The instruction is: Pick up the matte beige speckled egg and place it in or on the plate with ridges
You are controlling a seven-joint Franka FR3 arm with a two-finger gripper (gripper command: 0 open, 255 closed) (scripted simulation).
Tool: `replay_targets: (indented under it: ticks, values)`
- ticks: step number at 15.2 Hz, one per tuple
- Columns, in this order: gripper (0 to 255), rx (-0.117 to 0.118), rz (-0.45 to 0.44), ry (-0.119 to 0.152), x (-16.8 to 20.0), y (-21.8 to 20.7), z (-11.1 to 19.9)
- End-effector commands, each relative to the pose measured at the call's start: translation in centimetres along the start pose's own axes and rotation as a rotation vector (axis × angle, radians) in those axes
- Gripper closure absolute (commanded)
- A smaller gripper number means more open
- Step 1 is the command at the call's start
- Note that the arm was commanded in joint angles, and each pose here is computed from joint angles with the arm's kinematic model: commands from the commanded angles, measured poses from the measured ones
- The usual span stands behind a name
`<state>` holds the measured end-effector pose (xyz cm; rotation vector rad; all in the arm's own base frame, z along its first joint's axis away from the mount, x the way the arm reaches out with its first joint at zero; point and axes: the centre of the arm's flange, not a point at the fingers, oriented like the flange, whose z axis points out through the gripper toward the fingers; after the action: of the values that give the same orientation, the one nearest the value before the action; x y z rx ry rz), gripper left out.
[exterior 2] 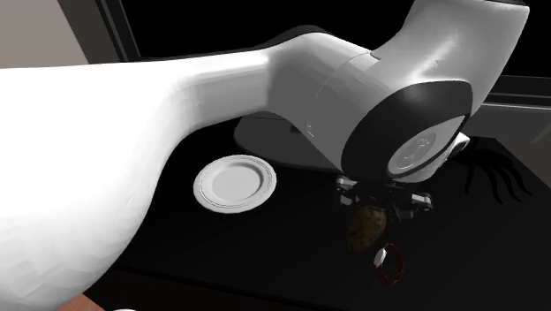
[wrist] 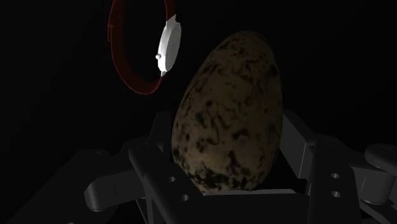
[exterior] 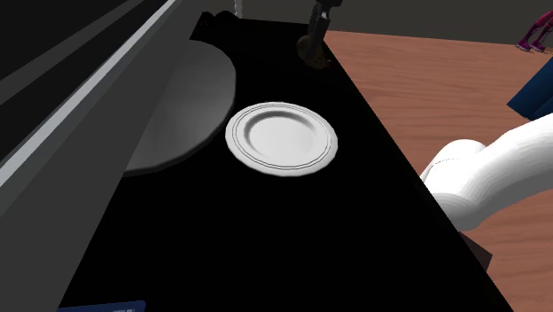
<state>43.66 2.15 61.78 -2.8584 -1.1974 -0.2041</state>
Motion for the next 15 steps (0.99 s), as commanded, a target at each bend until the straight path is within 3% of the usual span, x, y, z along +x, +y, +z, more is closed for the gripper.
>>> replay_targets:
  ticks: [1,11,15]
  values:
    - [255,0.000,0.000,0.000,0.1,-0.1,-1.0]
    - [255,0.000,0.000,0.000,0.7,0.0,-5.8]
    - [255,0.000,0.000,0.000,1.9,-5.1,-5.9]
